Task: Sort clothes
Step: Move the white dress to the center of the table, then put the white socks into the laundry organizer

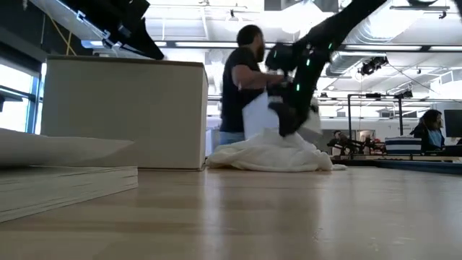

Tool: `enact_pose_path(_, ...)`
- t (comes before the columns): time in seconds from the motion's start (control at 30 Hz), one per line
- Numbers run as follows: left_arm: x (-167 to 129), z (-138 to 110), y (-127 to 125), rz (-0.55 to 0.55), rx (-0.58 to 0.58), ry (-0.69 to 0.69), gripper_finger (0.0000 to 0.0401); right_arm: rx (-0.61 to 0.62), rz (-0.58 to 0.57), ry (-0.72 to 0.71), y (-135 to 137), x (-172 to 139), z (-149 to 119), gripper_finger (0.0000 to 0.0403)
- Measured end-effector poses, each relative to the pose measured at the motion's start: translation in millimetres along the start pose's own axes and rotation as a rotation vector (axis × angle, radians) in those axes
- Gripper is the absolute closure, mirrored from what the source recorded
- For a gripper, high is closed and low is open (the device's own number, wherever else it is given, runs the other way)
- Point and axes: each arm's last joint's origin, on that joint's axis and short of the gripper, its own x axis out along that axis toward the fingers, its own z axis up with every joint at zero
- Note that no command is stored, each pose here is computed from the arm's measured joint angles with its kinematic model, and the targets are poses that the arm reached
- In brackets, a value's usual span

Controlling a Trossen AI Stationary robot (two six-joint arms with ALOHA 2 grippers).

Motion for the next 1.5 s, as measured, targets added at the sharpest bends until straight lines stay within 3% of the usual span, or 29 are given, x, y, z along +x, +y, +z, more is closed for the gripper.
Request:
enact_pose_path(0.1,0,-6,-13,-0.017,0.01,0.012,0.04,0.009,0.093,0.142,13,29,-14,0.0245)
enact_pose_path(0.2,-3,-9,-24,-0.009,0.03,0.003,0.04,-0.057,0.19,0.248,43,38,-36,0.0245)
enact_pose_path(0.3,-7,-12,-33,0.0,0.052,-0.018,0.0401,-0.147,0.218,0.345,80,25,-63,0.0245)
enact_pose_path(0.43,-12,-13,-40,-0.04,0.055,-0.035,0.0401,-0.236,0.214,0.425,119,-14,-94,0.0245)
enact_pose_path(0.53,-16,-12,-43,-0.06,0.043,-0.05,0.0401,-0.267,0.213,0.375,138,-54,-108,0.0245)
enact_pose_path(0.7,-18,-11,-45,-0.074,0.034,-0.061,0.0401,-0.216,0.21,0.161,142,-116,-115,0.0245)
enact_pose_path(0.8,-18,-11,-45,-0.074,0.033,-0.061,0.0401,-0.191,0.219,0.034,137,-142,-115,0.0245)
enact_pose_path(0.93,-18,-10,-45,-0.076,0.023,-0.067,0.0401,-0.189,0.131,-0.149,129,-151,-104,0.0245)
enact_pose_path(1.1,-18,-7,-46,-0.083,-0.004,-0.089,0.0401,-0.091,-0.006,-0.291,92,-125,-55,0.0245)
enact_pose_path(1.27,-19,-6,-46,-0.086,-0.007,-0.093,0.04,0.065,0.062,-0.334,35,-69,-6,0.0245)
enact_pose_path(1.5,-19,-6,-46,-0.091,-0.008,-0.092,0.04,0.206,0.11,-0.263,-13,33,6,0.0245)
